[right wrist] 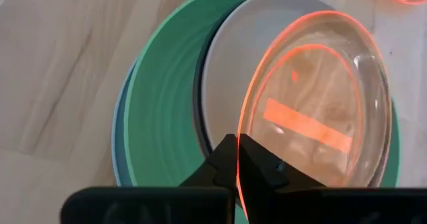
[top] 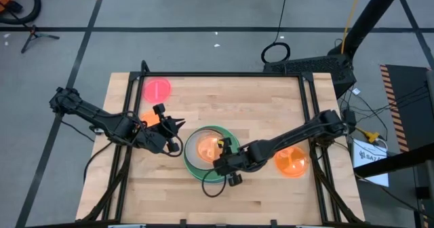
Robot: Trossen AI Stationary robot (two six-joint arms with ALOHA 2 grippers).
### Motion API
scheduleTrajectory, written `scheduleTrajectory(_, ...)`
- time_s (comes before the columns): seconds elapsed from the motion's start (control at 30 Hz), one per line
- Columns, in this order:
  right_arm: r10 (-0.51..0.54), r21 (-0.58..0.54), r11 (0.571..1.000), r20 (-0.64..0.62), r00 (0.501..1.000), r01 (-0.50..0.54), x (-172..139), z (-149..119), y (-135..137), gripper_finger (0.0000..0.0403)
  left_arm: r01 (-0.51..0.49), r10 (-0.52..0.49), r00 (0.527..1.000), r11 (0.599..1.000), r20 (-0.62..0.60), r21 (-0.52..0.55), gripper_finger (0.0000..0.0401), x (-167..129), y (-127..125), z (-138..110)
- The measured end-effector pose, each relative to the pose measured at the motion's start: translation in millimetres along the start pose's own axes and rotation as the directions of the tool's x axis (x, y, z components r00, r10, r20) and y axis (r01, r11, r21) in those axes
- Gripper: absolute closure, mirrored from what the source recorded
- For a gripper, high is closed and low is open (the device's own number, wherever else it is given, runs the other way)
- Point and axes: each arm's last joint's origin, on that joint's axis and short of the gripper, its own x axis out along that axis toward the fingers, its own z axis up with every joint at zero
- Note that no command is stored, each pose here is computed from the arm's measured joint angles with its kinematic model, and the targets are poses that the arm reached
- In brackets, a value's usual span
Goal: Stack plastic plates
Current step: Stack the top right orange plate on the gray plate, then stack the right orange plate on the orange plate
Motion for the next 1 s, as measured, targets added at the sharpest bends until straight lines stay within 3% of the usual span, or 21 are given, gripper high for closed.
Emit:
scheduleTrajectory(0.57,-0.002,0.009,1.0,-0.011,1.0,0.003,4,-1,1,0.0326,0.0,0.0,1.0,1.0,0.0,-0.001,0.0352,0,0,0)
scheduleTrajectory(0.83,-0.079,0.037,0.996,-0.117,0.99,0.084,-8,-12,-4,0.0321,0.0,0.0,1.0,0.999,0.0,-0.039,0.0352,0,0,0)
scheduleTrajectory(1.0,-0.081,0.008,0.997,-0.088,0.993,0.082,-16,-9,-6,0.0321,0.0,0.0,1.0,0.998,0.0,-0.055,0.0352,0,0,0)
